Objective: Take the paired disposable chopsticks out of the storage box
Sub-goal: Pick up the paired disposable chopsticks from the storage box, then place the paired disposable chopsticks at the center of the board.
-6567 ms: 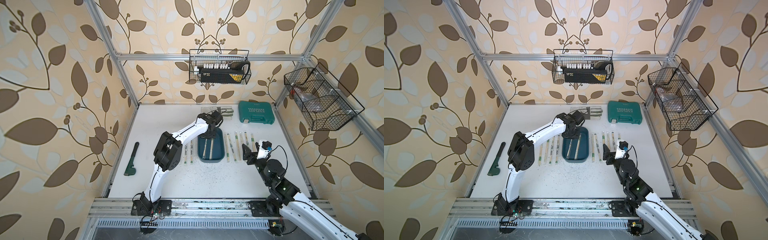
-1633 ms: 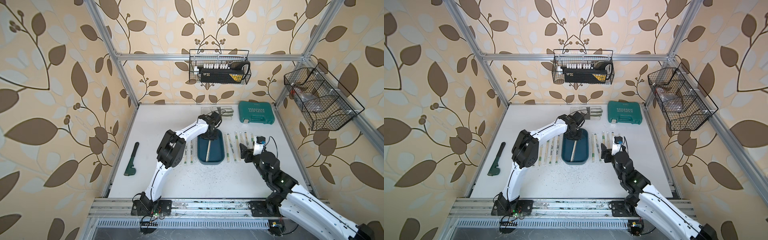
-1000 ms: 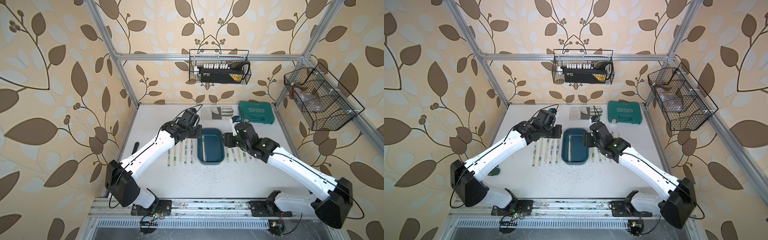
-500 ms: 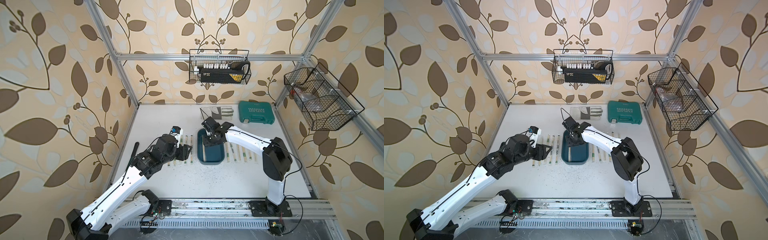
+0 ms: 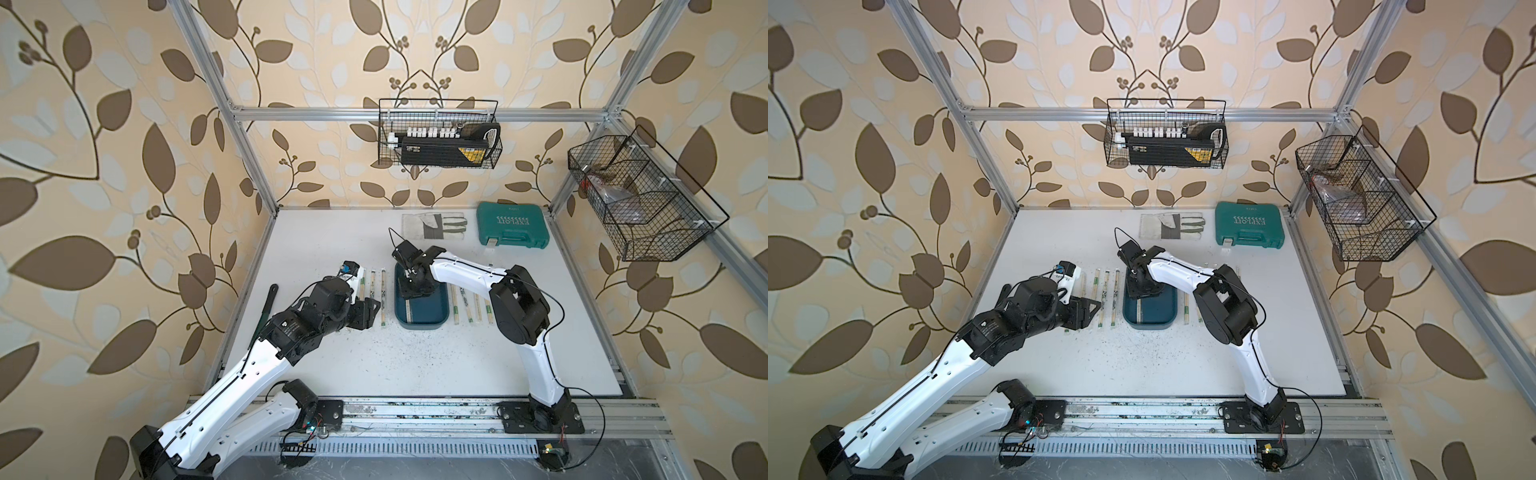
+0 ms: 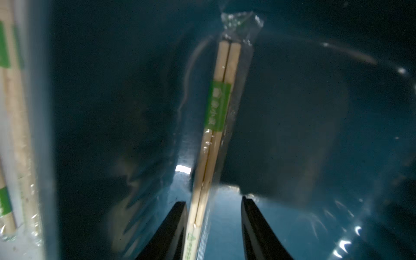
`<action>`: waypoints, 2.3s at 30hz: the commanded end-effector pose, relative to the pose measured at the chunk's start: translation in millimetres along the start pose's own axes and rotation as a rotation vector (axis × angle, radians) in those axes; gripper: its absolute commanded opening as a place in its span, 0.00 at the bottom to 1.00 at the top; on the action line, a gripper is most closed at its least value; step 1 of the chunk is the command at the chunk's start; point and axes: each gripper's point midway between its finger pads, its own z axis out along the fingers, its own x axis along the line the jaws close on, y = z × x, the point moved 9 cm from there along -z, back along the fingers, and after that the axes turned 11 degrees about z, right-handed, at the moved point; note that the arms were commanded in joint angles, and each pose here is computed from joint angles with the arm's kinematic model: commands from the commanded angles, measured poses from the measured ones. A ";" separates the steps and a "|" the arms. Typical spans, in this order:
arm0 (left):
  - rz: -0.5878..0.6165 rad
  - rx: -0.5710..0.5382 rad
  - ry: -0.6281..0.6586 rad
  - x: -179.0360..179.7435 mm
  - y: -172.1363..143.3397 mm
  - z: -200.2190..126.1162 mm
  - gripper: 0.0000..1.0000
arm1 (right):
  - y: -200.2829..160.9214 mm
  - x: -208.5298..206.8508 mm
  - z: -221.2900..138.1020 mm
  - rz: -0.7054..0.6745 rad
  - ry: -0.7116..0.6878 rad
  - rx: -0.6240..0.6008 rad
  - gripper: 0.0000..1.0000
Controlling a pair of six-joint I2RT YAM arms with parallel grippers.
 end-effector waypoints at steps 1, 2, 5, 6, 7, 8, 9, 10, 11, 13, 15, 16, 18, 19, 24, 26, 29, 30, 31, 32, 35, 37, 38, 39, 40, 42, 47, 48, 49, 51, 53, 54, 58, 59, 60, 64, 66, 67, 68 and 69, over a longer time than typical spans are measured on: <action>0.021 -0.003 -0.020 -2.2 1.4 0.3 0.66 | 0.6 -3.1 15.8 0.022 -0.058 0.012 0.39; 0.020 0.000 -0.019 -2.2 1.5 0.5 0.66 | 0.6 -4.7 20.0 0.024 -0.074 0.011 0.38; 0.018 -0.003 -0.017 -2.0 1.6 0.2 0.66 | 2.2 -9.7 29.0 0.036 -0.107 0.017 0.32; 0.018 -0.005 -0.016 -1.9 1.8 0.0 0.66 | 2.8 -11.1 30.7 0.042 -0.111 0.015 0.30; 0.019 -0.005 -0.013 -1.7 1.5 0.4 0.66 | 2.5 -11.4 31.8 0.042 -0.114 0.016 0.29; 0.018 -0.003 -0.012 -1.5 1.4 0.7 0.66 | 2.0 -11.7 32.1 0.043 -0.115 0.017 0.26; 0.019 -0.003 -0.012 -1.6 1.9 0.9 0.66 | 1.8 -12.4 31.3 0.045 -0.117 0.015 0.21; 0.018 -0.002 -0.011 -1.6 2.0 1.3 0.66 | 1.9 -12.5 29.3 0.047 -0.116 0.007 0.18; 0.018 -0.001 -0.009 -1.5 2.0 1.7 0.66 | 1.9 -12.5 27.6 0.047 -0.112 0.003 0.14; 0.018 0.001 -0.008 -1.4 2.2 2.8 0.66 | 5.8 -16.5 21.3 0.063 -0.105 -0.009 0.08; 0.019 0.004 -0.007 -1.5 2.6 3.5 0.66 | 10.6 -21.0 13.1 0.079 -0.095 -0.026 0.07; 0.019 0.005 -0.007 -1.6 2.9 3.8 0.66 | 11.6 -21.1 7.7 0.081 -0.083 -0.033 0.06; 0.019 0.002 -0.007 -1.7 3.7 3.9 0.66 | 14.2 -20.6 -3.6 0.086 -0.058 -0.055 0.04; 0.020 0.002 -0.005 -1.6 4.0 4.5 0.66 | 15.4 -20.0 -9.4 0.086 -0.048 -0.067 0.03; 0.021 -0.006 -0.003 -1.8 6.2 4.7 0.66 | 21.6 -20.4 -29.1 0.094 -0.001 -0.090 0.02; 0.021 -0.004 0.002 -1.5 6.6 5.1 0.66 | 23.9 -20.6 -36.9 0.094 0.008 -0.105 0.02; 0.025 -0.001 0.006 -1.6 8.0 5.4 0.66 | 26.1 -20.1 -48.7 0.089 0.021 -0.117 0.02; 0.025 -0.002 0.005 -1.9 8.8 5.5 0.66 | 26.5 -20.0 -53.2 0.086 0.022 -0.118 0.02; 0.026 0.000 0.003 -2.1 9.2 5.7 0.66 | 27.1 -19.8 -57.8 0.086 0.024 -0.122 0.02; 0.028 -0.002 0.003 -2.2 9.8 6.0 0.66 | 27.5 -19.5 -60.9 0.086 0.027 -0.128 0.02; 0.032 -0.004 0.004 -2.6 11.8 6.2 0.66 | 29.0 -19.3 -67.2 0.081 0.032 -0.137 0.01; 0.031 -0.010 0.003 -3.1 13.7 4.6 0.66 | 27.9 -20.8 -75.0 0.078 0.029 -0.140 0.01; 0.033 -0.009 0.004 -3.0 13.8 4.5 0.66 | 27.9 -21.8 -80.6 0.078 0.033 -0.149 0.01; 0.033 -0.013 0.000 -3.6 15.1 3.5 0.66 | 28.4 -23.2 -89.8 0.077 0.041 -0.164 0.01; 0.032 -0.016 -0.003 -4.0 15.9 3.3 0.66 | 29.0 -24.5 -100.3 0.074 0.049 -0.181 0.01; 0.036 -0.023 -0.014 -5.1 17.4 3.6 0.67 | 32.4 -29.7 -122.5 0.066 0.060 -0.207 0.01; 0.036 -0.055 -0.052 -9.8 26.5 6.5 0.70 | 42.1 -62.8 -176.8 0.083 0.046 -0.272 0.02; 0.036 -0.064 -0.064 -11.4 29.6 7.1 0.70 | 42.9 -73.8 -185.7 0.092 0.033 -0.283 0.02; 0.036 -0.065 -0.070 -12.3 31.5 8.3 0.70 | 42.5 -85.8 -192.4 0.097 0.009 -0.291 0.02; 0.035 -0.068 -0.081 -14.1 35.7 10.7 0.70 | 42.4 -117.5 -199.7 0.134 -0.047 -0.300 0.02; 0.036 -0.070 -0.096 -16.0 38.7 13.6 0.70 | 39.9 -151.9 -199.9 0.165 -0.099 -0.302 0.02; 0.036 -0.073 -0.104 -16.8 39.9 15.1 0.70 | 37.6 -173.1 -196.9 0.191 -0.133 -0.292 0.02; 0.045 -0.076 -0.124 -18.7 40.0 20.9 0.70 | 20.0 -247.6 -177.1 0.271 -0.266 -0.239 0.00; 0.047 -0.077 -0.127 -18.7 39.5 22.1 0.70 | 15.5 -261.9 -171.2 0.291 -0.291 -0.230 0.00; 0.051 -0.080 -0.126 -18.5 39.2 23.3 0.71 | 11.3 -275.6 -164.2 0.303 -0.299 -0.221 0.00; 0.066 -0.086 -0.115 -16.3 34.1 29.5 0.71 | 3.4 -307.4 -134.0 0.316 -0.342 -0.198 0.00; 0.075 -0.083 -0.110 -15.1 31.0 33.3 0.71 | 8.3 -310.4 -125.1 0.318 -0.330 -0.174 0.00; 0.076 -0.082 -0.102 -14.1 29.1 35.1 0.71 | 11.8 -311.3 -119.9 0.304 -0.336 -0.172 0.00; 0.079 -0.082 -0.096 -13.2 27.6 37.1 0.71 | 14.6 -312.8 -113.6 0.292 -0.342 -0.170 0.00; 0.082 -0.082 -0.090 -12.0 25.6 38.8 0.71 | 16.9 -316.3 -106.1 0.289 -0.355 -0.158 0.00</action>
